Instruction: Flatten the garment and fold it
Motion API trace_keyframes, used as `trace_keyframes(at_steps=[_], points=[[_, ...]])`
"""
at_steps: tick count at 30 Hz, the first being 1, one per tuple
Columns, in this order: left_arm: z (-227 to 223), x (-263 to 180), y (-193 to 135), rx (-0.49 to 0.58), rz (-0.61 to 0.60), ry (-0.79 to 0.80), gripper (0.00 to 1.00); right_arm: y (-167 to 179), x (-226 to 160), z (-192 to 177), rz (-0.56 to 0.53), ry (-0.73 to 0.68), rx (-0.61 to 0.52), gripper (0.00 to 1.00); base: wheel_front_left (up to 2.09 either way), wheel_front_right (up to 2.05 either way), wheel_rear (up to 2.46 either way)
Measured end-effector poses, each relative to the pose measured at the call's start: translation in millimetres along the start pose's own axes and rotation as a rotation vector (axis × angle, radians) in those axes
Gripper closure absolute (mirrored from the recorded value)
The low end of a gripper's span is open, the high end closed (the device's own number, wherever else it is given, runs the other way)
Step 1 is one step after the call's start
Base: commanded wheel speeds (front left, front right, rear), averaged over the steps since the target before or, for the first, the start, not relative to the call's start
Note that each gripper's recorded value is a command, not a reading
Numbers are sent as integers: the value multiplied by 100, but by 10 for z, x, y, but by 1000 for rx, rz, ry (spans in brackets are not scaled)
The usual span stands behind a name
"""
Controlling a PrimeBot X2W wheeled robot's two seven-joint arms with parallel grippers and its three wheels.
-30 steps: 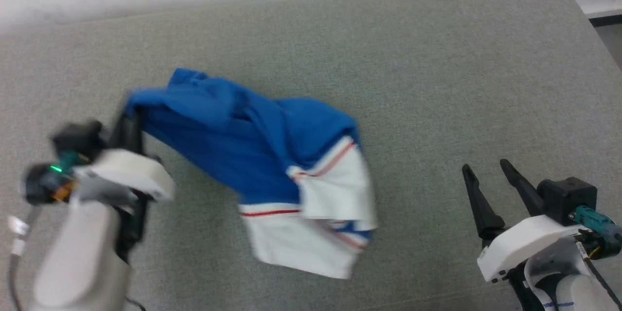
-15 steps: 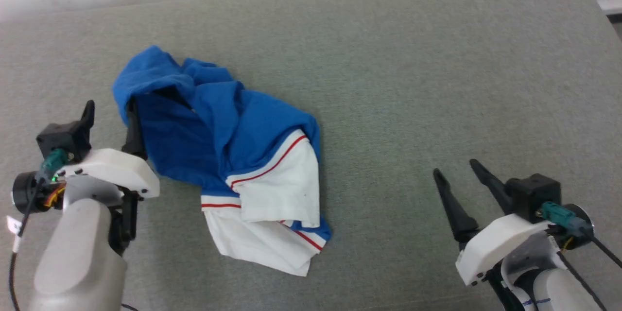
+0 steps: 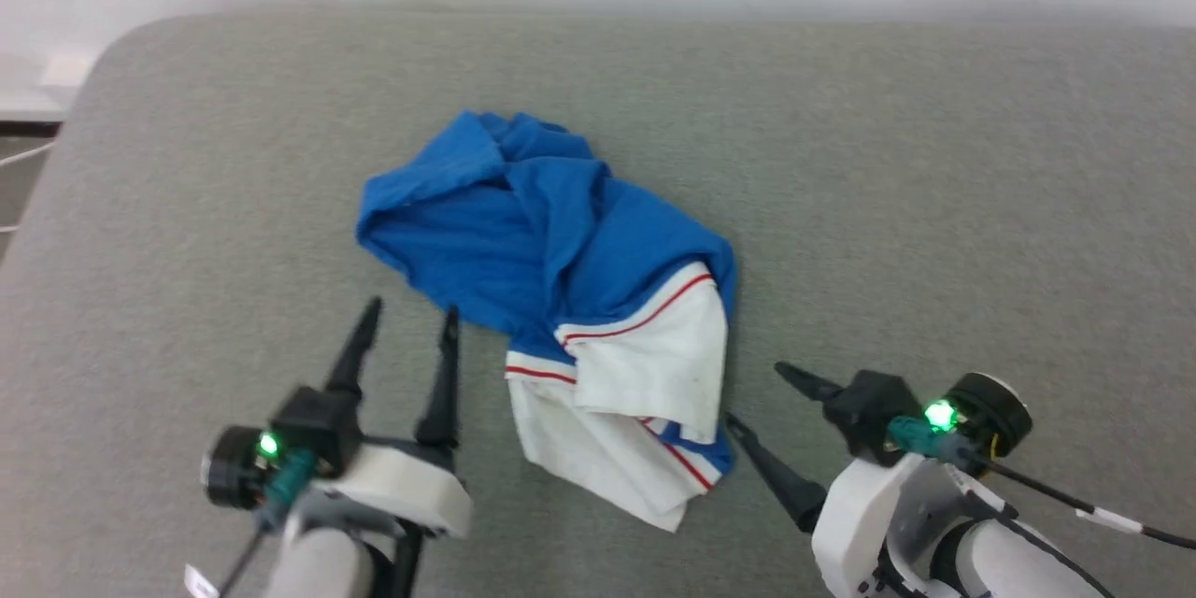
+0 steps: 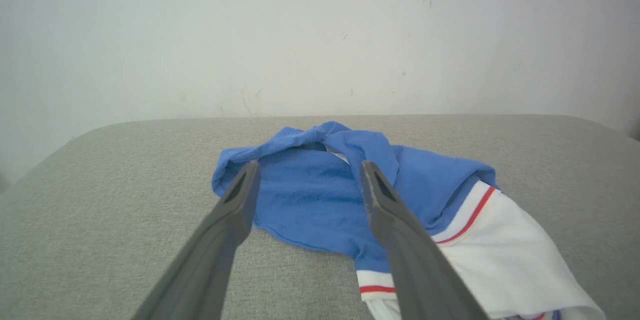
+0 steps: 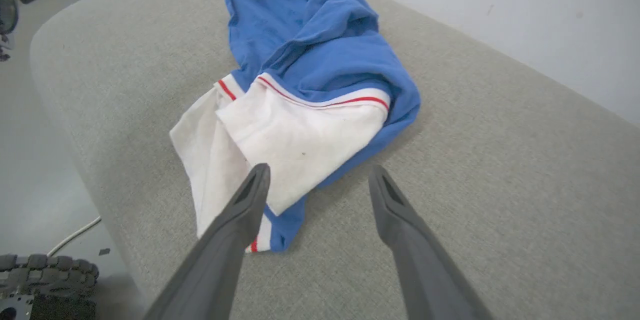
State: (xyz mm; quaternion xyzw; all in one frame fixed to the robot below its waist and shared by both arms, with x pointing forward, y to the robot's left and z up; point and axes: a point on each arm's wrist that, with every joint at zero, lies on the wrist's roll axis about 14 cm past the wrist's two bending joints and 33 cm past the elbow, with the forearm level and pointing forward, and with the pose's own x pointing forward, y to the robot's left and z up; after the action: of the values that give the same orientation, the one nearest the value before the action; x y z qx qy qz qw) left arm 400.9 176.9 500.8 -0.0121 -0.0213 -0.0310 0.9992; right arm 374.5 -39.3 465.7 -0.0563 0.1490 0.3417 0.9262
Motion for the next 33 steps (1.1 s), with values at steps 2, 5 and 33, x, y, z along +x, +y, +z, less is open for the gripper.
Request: trace_keyframes(at_steps=[2, 5, 33], points=[[-8, -142, -44, -10, 5, 2, 0, 127, 85, -31, 63, 28, -50, 0, 0, 0, 0], [-64, -318, -24, -33, 41, 21, 0, 318, 207, -101, 151, 67, -115, 0, 0, 0, 0], [-203, -498, 83, -77, 111, 60, 0, -52, 600, 108, 56, 0, -116, 100, 0, 0, 0]])
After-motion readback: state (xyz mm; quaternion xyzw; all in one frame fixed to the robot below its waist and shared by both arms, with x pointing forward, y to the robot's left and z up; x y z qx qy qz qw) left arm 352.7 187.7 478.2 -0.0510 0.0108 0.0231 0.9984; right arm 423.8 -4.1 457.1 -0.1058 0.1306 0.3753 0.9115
